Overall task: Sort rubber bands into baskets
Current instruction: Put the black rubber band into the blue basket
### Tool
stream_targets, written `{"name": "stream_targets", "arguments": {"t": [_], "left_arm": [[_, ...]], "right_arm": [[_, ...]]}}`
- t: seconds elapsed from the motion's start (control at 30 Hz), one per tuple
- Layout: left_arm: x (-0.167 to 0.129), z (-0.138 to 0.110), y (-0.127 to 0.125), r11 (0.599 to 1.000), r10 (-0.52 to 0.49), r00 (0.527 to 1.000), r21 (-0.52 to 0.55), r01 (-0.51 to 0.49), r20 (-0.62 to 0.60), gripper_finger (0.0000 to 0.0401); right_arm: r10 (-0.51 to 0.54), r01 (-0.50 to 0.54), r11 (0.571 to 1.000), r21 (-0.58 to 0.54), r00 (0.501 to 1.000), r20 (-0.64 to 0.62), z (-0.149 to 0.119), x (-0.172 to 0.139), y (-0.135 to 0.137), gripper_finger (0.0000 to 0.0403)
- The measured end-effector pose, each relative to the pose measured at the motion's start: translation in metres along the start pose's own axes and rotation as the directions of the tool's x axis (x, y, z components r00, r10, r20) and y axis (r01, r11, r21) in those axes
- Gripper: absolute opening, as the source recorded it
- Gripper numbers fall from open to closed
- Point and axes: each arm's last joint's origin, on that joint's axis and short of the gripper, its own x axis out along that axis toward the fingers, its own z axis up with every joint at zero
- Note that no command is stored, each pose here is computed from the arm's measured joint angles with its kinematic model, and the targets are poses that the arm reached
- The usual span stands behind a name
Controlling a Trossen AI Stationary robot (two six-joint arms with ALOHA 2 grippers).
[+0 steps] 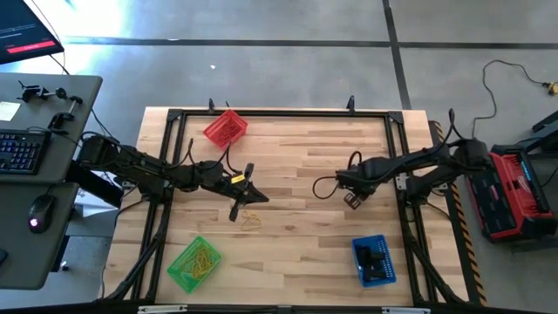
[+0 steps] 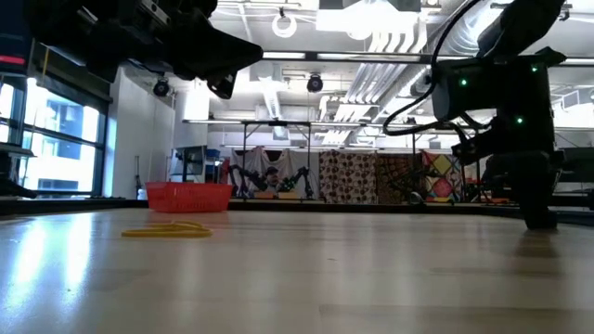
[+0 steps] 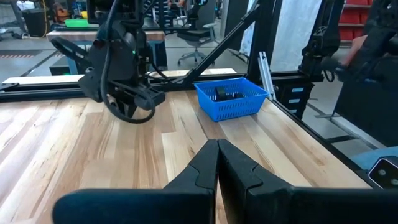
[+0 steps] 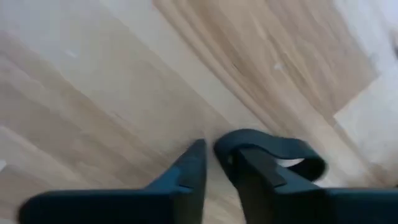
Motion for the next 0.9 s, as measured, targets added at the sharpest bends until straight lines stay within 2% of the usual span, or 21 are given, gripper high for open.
{"name": "stream_targets", "arguments": {"t": [0.13,0.27,0.43,0.57,0.63,0.77,0.9], "left_arm": [[0.0,0.0,0.0,1.0,0.0,1.0,-0.003,0.0,0.0,0.0],[0.0,0.0,0.0,1.0,0.0,1.0,-0.011,0.0,-0.003,0.0],[0.0,-0.001,0.0,1.0,0.0,1.0,-0.012,0.0,-0.012,0.0],[0.0,-0.001,0.0,1.0,0.0,1.0,-0.013,0.0,-0.014,0.0],[0.0,-0.001,0.0,1.0,0.0,1.0,-0.013,0.0,-0.014,0.0],[0.0,-0.001,0.0,1.0,0.0,1.0,-0.012,0.0,-0.014,0.0],[0.0,-0.001,0.0,1.0,0.0,1.0,-0.012,0.0,-0.014,0.0]], "right_arm": [[0.003,-0.001,0.998,-0.069,1.0,0.024,0.002,-0.016,0.01,0.0011],[0.007,-0.003,0.993,-0.118,0.999,0.033,-0.001,-0.039,0.025,0.0014],[0.157,-0.125,0.963,-0.238,0.98,0.121,-0.009,-0.082,0.061,0.0003],[0.307,-0.229,0.906,-0.357,0.934,0.18,-0.031,-0.122,0.092,0.0004],[0.365,-0.274,0.883,-0.38,0.911,0.19,-0.045,-0.139,0.103,0.0002],[0.447,-0.367,0.856,-0.364,0.878,0.168,-0.078,-0.158,0.117,0.0002],[0.482,-0.419,0.842,-0.339,0.867,0.124,-0.113,-0.161,0.125,0.0001]]}}
